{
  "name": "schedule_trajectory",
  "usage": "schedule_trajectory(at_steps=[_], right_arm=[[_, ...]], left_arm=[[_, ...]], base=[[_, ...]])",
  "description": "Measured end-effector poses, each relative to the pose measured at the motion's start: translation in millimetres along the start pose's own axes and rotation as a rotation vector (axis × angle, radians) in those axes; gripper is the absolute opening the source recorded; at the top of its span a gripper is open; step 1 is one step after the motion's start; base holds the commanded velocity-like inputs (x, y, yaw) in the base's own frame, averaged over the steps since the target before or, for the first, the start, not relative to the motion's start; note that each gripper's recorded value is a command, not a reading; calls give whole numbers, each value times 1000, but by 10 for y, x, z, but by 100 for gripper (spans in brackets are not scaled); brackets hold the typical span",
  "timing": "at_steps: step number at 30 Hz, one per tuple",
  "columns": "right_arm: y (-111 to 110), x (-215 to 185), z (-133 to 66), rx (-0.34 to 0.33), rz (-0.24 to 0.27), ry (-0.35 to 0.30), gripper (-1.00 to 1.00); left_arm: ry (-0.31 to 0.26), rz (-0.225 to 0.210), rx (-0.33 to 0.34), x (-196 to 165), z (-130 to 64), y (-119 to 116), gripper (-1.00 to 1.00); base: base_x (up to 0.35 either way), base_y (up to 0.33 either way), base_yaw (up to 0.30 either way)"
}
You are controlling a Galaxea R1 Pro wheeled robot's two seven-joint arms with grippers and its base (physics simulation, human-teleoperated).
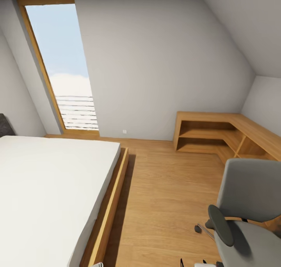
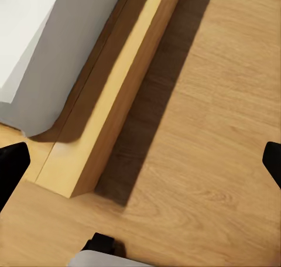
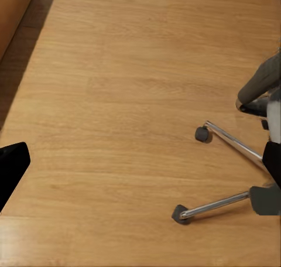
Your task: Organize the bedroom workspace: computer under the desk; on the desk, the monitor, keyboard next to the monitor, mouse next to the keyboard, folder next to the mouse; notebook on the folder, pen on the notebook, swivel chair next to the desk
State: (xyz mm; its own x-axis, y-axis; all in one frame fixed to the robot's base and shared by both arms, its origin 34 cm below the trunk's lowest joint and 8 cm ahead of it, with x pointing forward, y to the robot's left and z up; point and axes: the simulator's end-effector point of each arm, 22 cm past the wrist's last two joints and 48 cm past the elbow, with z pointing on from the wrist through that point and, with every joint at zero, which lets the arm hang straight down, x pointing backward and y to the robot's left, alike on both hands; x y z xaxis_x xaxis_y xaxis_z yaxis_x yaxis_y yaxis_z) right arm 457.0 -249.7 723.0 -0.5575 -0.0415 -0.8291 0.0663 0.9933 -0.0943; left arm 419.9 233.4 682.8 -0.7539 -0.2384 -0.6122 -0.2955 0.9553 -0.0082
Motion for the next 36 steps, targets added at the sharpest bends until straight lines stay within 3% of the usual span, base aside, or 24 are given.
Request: schedule_trajectory(at_steps=[15, 30, 36], right_arm=[[-12, 2, 4, 1, -1, 0, 100], [-14, -43, 7, 2, 0, -10, 100], [-15, -44, 5, 2, 0, -10, 100]], left_arm=[[0, 1, 0, 0, 2, -2, 100], [-9, -1, 3, -43, -4, -11, 100], [-10, -1, 5, -44, -8, -19, 100]], base=[[97, 0, 16], [4, 0, -120], [226, 0, -8]])
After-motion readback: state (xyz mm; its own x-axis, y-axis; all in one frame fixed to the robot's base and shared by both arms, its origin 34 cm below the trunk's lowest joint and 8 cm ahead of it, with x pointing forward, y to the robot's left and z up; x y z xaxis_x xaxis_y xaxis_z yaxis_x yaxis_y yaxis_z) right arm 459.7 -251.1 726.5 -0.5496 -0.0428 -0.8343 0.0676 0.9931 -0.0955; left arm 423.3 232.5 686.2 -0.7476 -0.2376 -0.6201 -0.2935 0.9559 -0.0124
